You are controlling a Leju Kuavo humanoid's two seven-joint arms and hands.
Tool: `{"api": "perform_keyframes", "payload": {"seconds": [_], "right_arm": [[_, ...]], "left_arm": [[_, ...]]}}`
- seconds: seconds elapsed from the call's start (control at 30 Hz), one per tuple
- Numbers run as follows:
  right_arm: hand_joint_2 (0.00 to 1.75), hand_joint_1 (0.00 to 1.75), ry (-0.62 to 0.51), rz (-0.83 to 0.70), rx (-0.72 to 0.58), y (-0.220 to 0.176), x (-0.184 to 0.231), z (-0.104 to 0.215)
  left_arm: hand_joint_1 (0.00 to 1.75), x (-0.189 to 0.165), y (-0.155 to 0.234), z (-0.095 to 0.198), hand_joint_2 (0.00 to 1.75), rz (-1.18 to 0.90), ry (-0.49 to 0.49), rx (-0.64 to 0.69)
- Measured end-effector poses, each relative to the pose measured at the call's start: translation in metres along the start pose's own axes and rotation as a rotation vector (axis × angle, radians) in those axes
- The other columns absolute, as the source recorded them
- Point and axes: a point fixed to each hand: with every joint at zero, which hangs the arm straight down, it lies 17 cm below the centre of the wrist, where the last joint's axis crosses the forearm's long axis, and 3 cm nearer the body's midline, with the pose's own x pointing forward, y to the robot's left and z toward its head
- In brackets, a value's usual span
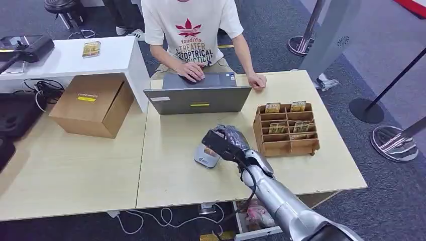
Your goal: Pass the card to the sensor for recognition and then transmit it.
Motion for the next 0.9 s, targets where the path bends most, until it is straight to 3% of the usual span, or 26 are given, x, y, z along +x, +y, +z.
{"api": "perform_keyframes", "payload": {"seconds": [0.43,0.9], "right_arm": [[1.75,1.75,0.095,0.029,0.077,0.029,-0.019,0.004],[1.75,1.75,0.120,0.046,0.209,0.065,-0.004,0.003]], "left_arm": [[0.00,0.003,0.000,0.000,0.00,-0.021,-0.012,-0.002],[0.00,0.002,0.005,-0.001,0.00,-0.005,0.035,0.024]]}}
